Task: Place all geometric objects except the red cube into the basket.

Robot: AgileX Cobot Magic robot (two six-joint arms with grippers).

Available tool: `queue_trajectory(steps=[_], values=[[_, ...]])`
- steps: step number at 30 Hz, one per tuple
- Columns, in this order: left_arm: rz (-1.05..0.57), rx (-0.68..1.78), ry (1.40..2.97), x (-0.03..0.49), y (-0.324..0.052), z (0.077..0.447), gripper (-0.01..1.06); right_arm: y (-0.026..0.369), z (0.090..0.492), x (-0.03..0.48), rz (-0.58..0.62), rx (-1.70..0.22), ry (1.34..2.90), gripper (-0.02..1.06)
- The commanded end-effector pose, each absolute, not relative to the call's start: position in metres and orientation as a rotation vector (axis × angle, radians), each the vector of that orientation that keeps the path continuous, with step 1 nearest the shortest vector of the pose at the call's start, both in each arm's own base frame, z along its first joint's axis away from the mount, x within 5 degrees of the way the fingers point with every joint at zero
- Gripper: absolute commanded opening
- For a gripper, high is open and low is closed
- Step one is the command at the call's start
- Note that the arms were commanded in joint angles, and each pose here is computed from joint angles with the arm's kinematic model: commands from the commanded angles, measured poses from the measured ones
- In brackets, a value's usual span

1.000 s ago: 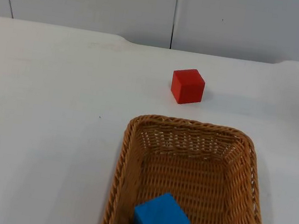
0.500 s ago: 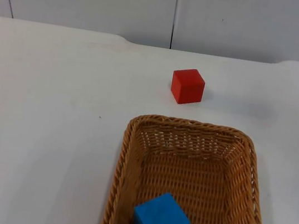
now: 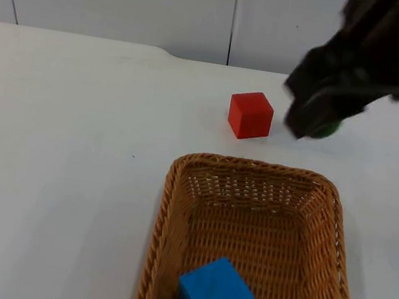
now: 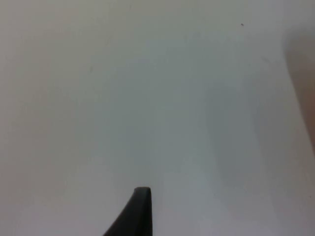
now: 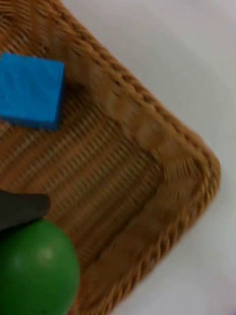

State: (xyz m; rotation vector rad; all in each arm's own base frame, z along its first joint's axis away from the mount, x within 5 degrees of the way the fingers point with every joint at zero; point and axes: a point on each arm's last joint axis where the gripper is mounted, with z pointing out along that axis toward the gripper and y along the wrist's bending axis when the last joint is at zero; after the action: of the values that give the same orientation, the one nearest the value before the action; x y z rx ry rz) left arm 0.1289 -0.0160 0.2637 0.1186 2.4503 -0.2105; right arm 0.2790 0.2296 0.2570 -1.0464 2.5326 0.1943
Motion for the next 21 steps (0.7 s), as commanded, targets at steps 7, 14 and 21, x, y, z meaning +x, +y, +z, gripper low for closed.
queue_trajectory(steps=[7, 14, 21], values=[[-0.217, 0.107, 2.440, 0.128, -0.016, 0.264, 1.05, 0.258, 0.202, 0.290, 0.186, -1.113, 2.560, 0.00], [-0.217, 0.107, 2.440, 0.128, -0.016, 0.264, 1.05, 0.266, 0.152, 0.299, 0.159, -1.136, 2.620, 0.04], [-0.217, 0.107, 2.440, 0.128, -0.016, 0.264, 1.05, 0.267, 0.133, 0.301, 0.145, -1.146, 2.654, 0.31]])
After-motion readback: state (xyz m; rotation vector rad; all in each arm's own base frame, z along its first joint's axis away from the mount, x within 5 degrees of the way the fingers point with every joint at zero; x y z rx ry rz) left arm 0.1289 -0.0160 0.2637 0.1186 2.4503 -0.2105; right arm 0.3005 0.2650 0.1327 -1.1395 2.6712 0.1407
